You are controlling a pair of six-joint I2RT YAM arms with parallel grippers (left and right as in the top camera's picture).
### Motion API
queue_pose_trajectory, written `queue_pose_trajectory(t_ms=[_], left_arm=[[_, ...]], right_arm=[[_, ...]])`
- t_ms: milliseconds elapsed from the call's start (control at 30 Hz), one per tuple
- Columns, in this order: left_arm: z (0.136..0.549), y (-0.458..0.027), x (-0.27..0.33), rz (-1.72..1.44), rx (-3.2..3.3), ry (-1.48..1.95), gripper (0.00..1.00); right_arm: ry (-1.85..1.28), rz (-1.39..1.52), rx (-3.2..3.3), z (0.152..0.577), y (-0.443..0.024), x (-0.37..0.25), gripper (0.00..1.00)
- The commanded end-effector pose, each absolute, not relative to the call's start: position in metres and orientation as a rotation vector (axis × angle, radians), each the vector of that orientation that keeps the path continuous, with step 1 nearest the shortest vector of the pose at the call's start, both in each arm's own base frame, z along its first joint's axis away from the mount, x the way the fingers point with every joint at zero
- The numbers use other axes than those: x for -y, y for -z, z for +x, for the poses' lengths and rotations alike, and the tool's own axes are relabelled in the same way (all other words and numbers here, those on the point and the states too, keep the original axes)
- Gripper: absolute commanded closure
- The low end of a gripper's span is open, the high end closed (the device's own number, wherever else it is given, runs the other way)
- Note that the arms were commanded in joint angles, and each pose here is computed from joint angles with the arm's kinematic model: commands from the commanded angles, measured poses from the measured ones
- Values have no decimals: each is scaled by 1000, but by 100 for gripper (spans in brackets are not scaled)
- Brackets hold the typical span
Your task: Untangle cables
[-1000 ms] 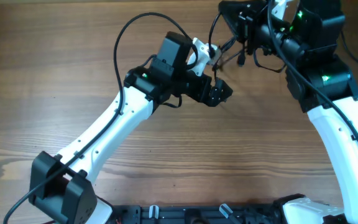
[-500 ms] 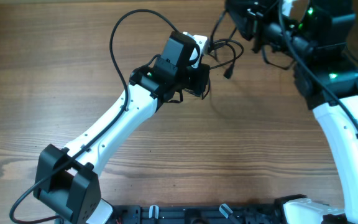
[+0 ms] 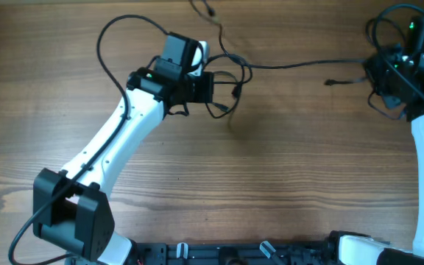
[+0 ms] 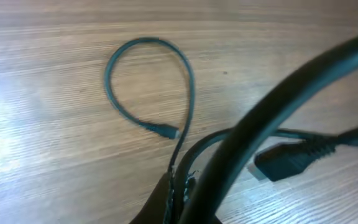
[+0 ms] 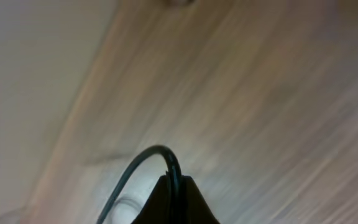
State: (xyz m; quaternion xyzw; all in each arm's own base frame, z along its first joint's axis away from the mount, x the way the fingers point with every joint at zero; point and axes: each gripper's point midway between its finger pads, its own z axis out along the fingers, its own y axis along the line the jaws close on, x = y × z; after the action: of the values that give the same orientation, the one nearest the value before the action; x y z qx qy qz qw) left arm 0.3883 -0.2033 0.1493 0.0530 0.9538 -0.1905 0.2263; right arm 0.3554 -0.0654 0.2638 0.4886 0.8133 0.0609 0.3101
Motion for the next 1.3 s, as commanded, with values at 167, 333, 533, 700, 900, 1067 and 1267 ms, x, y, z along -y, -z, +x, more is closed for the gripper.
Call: queue_pose_trajectory(t_ms=[167, 333, 533, 700, 900, 1067, 1267], left_arm=[[393, -134, 150, -183, -2711, 425, 96], [387, -135, 168, -124, -2718, 466, 96], [378, -134, 185, -93, -2736, 484, 96], [376, -131, 186, -98, -2748, 481, 96], [369, -132, 203, -35, -2749, 496, 96], [372, -129, 186, -192, -2771, 487, 96], [367, -126, 182, -253, -2798, 483, 96]], right_arm=[[148, 1411, -2015, 332, -268, 111, 96], [-108, 1371, -2166, 346, -253, 73, 96], [-164, 1160, -2411, 348, -229, 51, 58], [-287, 1047, -2527, 344, -223, 29, 1], [-674, 166, -2638, 381, -220, -88, 0], [-610, -434, -2641, 405, -158, -151, 1], [-505, -904, -2326, 445, -144, -197, 2]])
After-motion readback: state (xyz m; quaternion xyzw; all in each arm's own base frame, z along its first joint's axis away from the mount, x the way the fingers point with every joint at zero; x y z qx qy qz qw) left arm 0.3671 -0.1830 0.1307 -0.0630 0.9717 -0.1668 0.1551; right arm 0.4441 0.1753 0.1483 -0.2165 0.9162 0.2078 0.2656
